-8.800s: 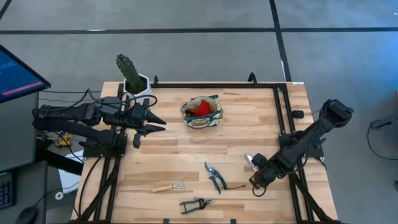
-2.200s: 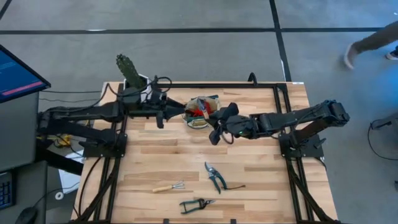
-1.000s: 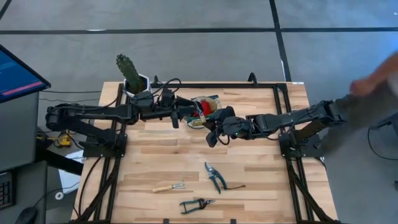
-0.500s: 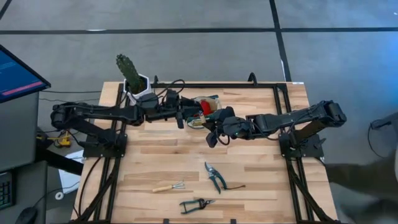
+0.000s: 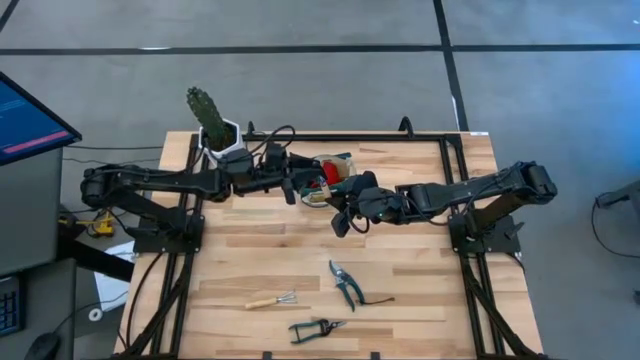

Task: Pick & Place Garden tools in Gardening bag
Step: Put the trowel into the side pocket of the gardening bag

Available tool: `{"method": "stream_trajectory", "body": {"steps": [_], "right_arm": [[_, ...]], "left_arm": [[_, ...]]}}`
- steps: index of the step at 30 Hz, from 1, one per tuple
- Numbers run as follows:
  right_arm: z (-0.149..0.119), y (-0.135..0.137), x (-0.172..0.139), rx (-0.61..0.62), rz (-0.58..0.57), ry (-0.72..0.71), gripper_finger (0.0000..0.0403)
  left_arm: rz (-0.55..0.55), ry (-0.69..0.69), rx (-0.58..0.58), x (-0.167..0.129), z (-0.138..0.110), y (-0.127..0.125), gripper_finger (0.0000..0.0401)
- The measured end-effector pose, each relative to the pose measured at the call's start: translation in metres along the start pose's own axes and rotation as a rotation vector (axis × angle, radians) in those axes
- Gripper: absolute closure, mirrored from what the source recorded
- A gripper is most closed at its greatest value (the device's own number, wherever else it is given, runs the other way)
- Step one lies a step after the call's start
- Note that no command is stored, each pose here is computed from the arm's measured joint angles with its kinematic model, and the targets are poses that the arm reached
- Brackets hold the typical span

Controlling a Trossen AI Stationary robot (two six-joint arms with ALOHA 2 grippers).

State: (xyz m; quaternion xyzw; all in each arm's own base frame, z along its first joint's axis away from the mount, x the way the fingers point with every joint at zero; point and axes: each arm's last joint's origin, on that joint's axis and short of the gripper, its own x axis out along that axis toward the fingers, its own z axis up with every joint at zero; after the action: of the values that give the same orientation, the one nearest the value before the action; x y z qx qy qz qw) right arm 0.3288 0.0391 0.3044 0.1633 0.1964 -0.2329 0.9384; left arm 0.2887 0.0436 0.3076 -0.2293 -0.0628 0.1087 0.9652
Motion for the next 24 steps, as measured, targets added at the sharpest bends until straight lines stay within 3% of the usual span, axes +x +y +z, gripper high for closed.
{"method": "stream_trajectory", "body": {"steps": [5, 16, 24], "right_arm": [[0.0, -0.0001, 0.0, 0.0, -0.001, 0.0, 0.0349], [0.0, -0.0005, 0.0002, 0.0, -0.003, 0.001, 0.0349], [-0.0001, -0.0002, 0.0001, 0.002, -0.002, 0.001, 0.034]], "left_arm": [[0.003, -0.001, 0.0, 0.0, 0.0, 0.0001, 0.0255], [-0.014, 0.003, -0.001, -0.0001, 0.0001, -0.0006, 0.0393], [-0.028, 0.013, 0.0, -0.0002, -0.0007, -0.0018, 0.04]]}}
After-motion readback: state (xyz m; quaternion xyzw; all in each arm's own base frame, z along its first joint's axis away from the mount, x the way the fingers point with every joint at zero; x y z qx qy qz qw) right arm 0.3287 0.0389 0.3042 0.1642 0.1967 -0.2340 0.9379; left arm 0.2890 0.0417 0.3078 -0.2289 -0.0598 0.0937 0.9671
